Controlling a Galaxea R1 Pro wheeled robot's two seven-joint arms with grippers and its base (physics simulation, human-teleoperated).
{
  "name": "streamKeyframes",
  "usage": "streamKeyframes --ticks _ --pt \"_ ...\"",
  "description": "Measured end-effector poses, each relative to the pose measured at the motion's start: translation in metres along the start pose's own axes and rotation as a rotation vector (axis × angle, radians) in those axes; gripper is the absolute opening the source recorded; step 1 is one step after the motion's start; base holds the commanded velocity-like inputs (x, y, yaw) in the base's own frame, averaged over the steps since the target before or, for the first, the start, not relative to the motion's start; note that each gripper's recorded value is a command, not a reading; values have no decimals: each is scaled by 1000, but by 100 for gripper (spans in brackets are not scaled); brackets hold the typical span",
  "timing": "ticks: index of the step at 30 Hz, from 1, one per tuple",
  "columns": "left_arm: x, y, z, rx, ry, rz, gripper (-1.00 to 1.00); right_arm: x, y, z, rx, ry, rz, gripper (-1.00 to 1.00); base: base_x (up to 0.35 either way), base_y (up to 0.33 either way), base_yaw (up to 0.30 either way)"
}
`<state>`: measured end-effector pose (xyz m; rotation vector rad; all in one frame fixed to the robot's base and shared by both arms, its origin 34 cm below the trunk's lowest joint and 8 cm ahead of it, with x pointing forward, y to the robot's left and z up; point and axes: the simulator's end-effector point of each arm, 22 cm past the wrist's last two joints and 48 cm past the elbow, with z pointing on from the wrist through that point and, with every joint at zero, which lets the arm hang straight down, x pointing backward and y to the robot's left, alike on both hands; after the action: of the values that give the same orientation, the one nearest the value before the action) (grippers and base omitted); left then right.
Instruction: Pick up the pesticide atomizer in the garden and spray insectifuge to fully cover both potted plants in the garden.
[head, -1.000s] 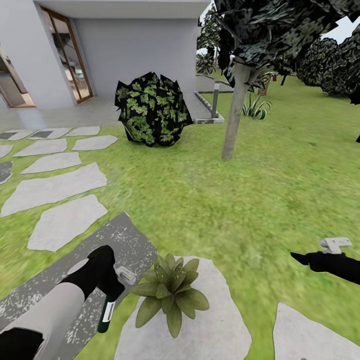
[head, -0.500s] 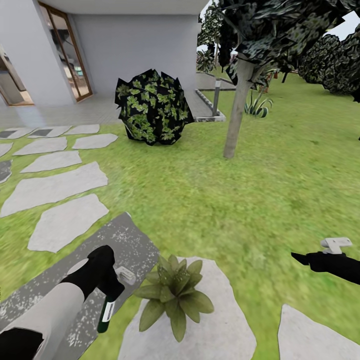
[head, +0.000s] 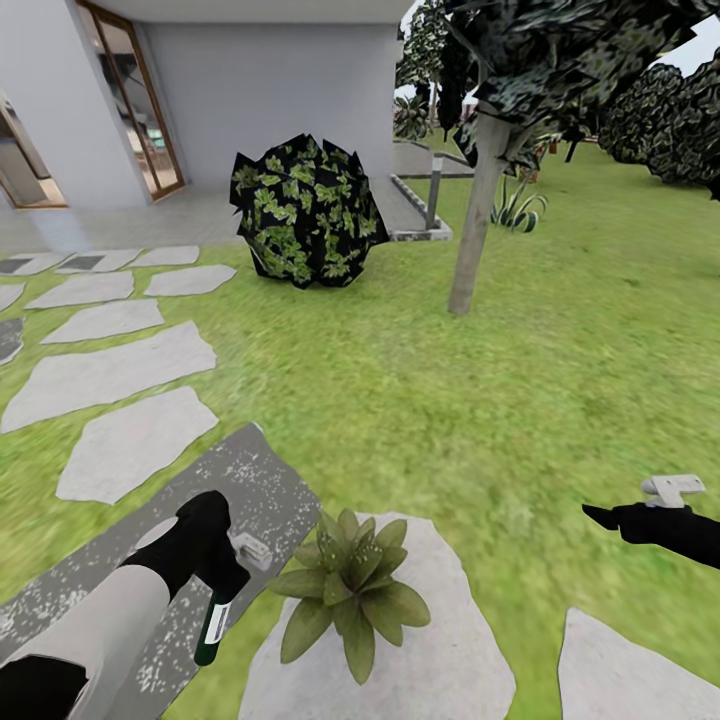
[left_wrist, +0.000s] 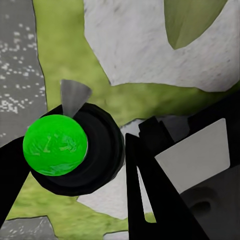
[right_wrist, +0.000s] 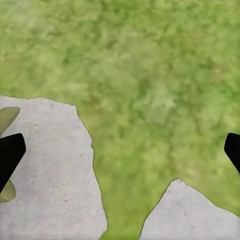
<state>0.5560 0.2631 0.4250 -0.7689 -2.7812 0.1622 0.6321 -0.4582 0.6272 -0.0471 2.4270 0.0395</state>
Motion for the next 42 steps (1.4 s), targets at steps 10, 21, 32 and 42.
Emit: streamKeyframes --ticks 10,21,32,42 --pt "2 -2 8 8 16 1 -100 6 0 5 0 15 0 100 143 61 0" --pt "10 -9 20 25 37 4 -100 8 0 8 0 22 0 100 10 5 0" --pt "16 -12 30 38 56 0 -100 14 0 13 -1 38 0 100 36 15 0" --pt "16 -13 31 42 58 -1 -100 16 0 14 -1 43 1 100 15 7 -2"
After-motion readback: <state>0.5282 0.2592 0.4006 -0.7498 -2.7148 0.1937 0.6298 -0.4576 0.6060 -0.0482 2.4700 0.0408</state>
